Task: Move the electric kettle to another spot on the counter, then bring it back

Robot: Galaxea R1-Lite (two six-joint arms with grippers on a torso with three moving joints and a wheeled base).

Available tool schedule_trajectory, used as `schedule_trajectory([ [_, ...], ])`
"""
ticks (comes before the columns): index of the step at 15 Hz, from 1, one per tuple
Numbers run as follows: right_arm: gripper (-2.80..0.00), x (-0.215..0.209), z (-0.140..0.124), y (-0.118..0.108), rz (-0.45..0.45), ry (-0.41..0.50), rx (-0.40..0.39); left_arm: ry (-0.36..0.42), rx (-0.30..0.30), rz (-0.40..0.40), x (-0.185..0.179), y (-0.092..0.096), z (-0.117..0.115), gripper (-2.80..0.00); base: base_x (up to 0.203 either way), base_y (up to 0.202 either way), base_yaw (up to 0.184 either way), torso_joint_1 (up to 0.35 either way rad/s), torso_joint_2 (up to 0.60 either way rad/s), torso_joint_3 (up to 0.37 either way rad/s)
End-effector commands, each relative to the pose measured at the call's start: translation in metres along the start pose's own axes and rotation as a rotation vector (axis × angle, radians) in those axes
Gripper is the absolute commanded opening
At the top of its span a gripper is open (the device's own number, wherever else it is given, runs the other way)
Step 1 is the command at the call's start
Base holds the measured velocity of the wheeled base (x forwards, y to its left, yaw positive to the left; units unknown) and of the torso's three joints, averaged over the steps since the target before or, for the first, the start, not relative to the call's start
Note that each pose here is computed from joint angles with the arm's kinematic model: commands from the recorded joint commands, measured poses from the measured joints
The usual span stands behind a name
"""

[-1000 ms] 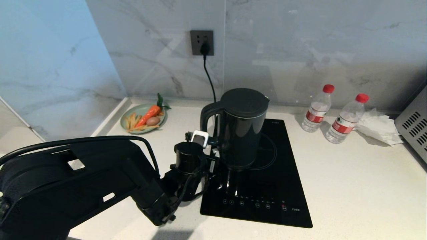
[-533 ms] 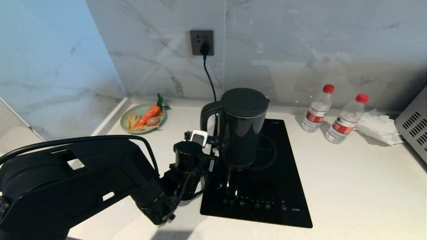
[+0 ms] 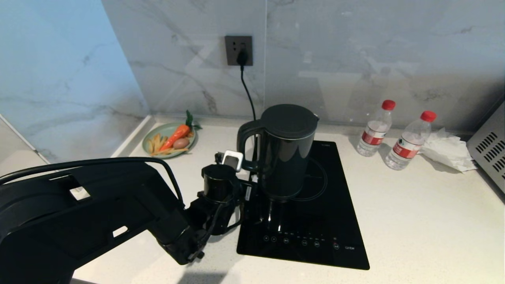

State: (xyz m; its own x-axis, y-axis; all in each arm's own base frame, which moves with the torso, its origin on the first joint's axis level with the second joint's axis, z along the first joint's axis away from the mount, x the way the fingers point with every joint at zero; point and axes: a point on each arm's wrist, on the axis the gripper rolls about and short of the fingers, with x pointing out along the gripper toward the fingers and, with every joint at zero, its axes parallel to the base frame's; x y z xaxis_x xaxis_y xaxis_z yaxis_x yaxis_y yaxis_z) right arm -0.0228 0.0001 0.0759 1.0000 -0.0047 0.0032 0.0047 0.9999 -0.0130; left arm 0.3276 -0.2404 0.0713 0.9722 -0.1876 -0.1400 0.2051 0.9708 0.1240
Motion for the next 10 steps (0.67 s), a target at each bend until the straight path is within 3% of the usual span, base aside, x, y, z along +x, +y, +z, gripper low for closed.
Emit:
schedule_trajectory([
  [1,-2.8,0.0,0.0,0.0,0.0,-0.001,-0.001,-0.007,-0.004,0.003,0.003,-0.002,-0.001,0.0,0.0,0.0,0.0,0.0,0.0,0.0],
  [10,-2.8,0.0,0.0,0.0,0.0,0.0,-0.001,0.004,0.006,0.011,0.012,-0.005,-0.01,0.0,0.0,0.0,0.0,0.0,0.0,0.0],
])
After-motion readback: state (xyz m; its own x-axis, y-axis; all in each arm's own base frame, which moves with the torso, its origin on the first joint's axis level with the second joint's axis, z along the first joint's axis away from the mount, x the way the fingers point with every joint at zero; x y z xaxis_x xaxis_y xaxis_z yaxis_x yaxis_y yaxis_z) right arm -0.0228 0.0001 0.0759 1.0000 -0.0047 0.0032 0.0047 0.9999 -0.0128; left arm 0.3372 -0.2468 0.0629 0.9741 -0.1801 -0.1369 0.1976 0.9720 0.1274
